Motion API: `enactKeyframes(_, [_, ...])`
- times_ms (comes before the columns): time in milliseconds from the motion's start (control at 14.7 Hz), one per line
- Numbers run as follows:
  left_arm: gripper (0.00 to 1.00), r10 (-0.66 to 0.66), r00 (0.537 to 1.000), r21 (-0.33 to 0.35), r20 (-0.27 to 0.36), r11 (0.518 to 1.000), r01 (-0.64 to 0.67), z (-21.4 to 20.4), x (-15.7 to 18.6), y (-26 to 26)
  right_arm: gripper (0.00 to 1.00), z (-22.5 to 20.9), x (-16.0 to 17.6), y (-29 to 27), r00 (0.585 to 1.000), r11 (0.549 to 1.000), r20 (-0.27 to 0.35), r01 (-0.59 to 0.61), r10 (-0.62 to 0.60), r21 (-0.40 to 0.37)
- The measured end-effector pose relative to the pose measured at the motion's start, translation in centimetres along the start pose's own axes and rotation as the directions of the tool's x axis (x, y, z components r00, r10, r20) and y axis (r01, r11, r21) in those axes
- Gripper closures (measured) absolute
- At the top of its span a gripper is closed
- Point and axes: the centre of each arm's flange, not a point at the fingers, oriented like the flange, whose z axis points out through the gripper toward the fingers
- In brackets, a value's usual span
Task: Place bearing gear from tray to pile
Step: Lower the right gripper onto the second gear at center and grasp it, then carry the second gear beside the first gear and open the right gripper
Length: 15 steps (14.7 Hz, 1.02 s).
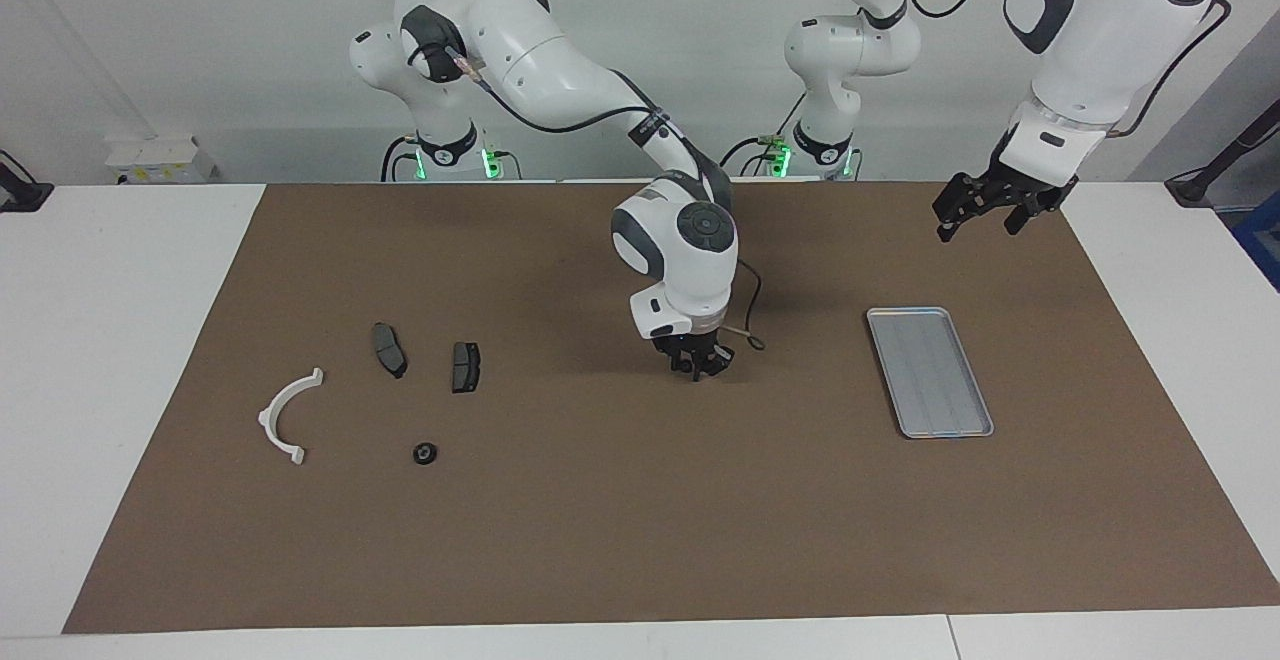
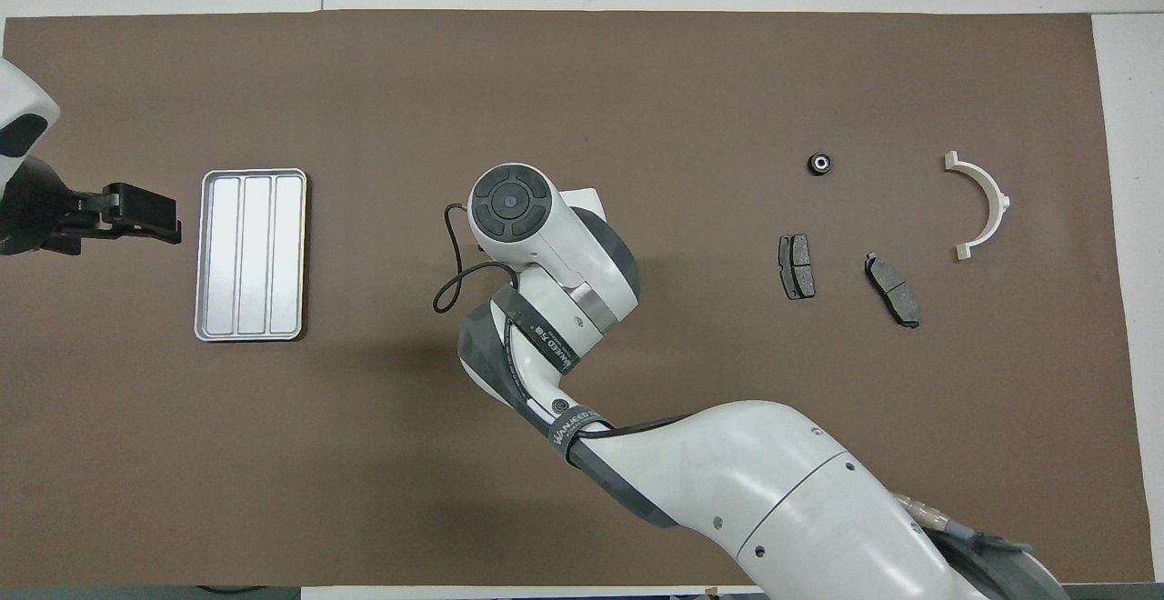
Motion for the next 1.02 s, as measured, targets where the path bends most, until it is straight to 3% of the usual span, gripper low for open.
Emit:
enactKeyframes(271, [0.00,0.089,0.996,0.000,0.000,0.996,-0.089,0.0,0.0,-0.1,0.76,0.0,0.1,0.1,1.000,1.000,0.007,-0.006,0.006,0.000])
enactKeyframes(475, [0.00,0.109,0.994,0.000,0.000,0.994,-0.109,0.0,0.0,-0.1,0.76,-0.4,1.4,1.0,0.999,0.998,0.026,0.026,-0.024,-0.059])
enactKeyframes(611, [0.00,0.095,0.996,0.000,-0.001,0.996,-0.095,0.0,0.0,-0.1,0.76,-2.7,5.7,2.8,0.994,0.990,0.046,0.107,-0.103,-0.091])
enactKeyframes(746, [0.00,0.087,0.996,0.000,-0.002,0.996,-0.087,-0.1,0.0,-0.1,0.76,-6.4,12.9,6.5,0.976,0.973,0.048,0.217,-0.214,-0.074])
enactKeyframes(1018, [0.00,0.084,0.996,0.000,-0.003,0.996,-0.084,-0.2,0.0,0.1,0.76,-10.2,26.2,17.4,0.905,0.904,0.050,0.425,-0.423,-0.051])
